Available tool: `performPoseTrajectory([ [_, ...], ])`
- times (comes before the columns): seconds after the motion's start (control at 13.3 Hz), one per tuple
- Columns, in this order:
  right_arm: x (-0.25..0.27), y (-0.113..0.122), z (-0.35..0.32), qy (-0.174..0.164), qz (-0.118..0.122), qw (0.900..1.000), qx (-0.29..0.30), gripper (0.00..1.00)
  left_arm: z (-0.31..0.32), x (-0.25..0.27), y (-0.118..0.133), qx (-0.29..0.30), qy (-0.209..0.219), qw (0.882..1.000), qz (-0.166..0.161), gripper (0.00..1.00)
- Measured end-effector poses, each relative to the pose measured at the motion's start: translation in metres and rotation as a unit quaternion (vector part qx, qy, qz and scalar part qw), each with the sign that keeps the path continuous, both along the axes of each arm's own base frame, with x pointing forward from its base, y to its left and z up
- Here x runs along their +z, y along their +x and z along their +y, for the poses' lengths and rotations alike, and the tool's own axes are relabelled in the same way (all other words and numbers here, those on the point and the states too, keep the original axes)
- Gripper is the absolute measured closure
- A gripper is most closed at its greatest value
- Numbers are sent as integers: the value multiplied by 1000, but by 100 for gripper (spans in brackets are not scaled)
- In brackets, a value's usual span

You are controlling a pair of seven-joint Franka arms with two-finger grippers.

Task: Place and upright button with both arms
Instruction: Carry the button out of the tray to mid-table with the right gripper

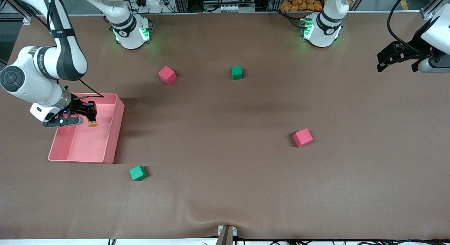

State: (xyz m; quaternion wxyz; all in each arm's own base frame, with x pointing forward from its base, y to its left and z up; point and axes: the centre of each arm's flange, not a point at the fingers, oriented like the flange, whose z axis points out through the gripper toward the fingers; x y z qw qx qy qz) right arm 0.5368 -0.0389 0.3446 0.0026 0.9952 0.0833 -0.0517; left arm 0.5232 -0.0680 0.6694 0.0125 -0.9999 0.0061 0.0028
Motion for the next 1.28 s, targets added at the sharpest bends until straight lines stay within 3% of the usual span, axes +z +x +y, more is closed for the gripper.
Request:
performPoseTrajectory([
  [0.38,28,17,74,30,-18,999,7,58,0,0,0,0,0,1000,0,0],
  [0.9,31,18,230,26,-28,999,-30,58,-1,0,0,-1,0,1000,0,0],
  [1.28,-1,26,322,20,-21,999,-37,58,-1,0,0,-1,0,1000,0,0],
])
